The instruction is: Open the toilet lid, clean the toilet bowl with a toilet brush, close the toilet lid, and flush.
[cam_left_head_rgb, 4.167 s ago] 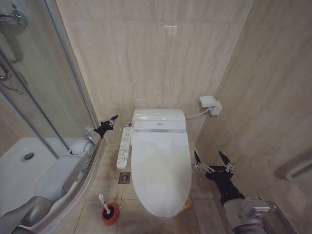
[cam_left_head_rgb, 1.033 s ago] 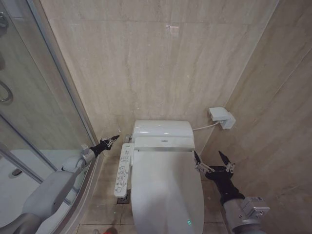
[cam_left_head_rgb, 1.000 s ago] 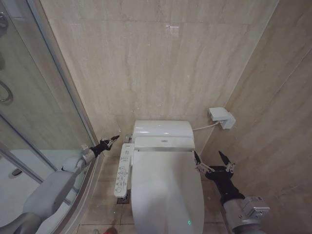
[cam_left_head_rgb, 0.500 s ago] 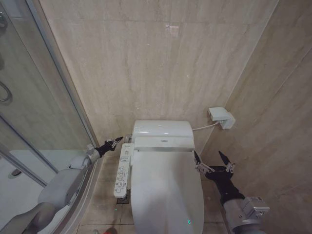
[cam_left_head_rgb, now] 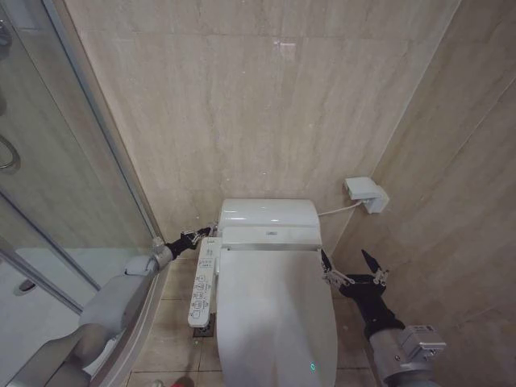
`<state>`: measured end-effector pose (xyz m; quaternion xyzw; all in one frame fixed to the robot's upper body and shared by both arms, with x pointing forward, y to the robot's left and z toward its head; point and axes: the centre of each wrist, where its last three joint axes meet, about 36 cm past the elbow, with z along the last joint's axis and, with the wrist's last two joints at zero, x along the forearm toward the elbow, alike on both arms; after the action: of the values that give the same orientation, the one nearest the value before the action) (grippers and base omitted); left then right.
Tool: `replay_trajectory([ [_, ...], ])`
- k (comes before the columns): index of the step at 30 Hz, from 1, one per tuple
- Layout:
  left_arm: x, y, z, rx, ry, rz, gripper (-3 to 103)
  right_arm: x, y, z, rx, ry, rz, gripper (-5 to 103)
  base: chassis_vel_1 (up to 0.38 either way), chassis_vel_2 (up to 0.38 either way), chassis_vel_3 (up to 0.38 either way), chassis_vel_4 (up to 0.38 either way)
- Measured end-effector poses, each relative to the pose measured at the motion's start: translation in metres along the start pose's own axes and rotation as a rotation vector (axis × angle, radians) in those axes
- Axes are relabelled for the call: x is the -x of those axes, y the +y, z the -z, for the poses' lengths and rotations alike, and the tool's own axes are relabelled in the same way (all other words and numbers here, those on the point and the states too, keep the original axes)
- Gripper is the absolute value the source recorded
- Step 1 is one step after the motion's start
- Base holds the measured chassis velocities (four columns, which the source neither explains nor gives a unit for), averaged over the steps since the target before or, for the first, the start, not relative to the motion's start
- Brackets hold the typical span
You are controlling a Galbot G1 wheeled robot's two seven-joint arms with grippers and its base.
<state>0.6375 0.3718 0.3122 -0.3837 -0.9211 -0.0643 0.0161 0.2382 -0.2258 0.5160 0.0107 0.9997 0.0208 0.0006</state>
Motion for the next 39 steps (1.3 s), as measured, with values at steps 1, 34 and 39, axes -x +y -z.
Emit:
replay_trajectory([
  [1, 0.0, 0.0, 0.0, 0.0, 0.0, 0.0, 0, 0.0, 0.0, 0.0, 0.0, 0.0, 0.0, 100, 0.0, 0.0, 0.0, 0.0],
  [34, 0.004, -0.008, -0.019, -0.067, -0.032, 0.099, 0, 0.0, 0.0, 0.0, 0.0, 0.0, 0.0, 100, 0.0, 0.0, 0.0, 0.0],
  [39, -0.003, -0.006, -0.008, -0.047, -0.077, 0.14, 0, 0.0, 0.0, 0.0, 0.0, 0.0, 0.0, 100, 0.0, 0.0, 0.0, 0.0],
])
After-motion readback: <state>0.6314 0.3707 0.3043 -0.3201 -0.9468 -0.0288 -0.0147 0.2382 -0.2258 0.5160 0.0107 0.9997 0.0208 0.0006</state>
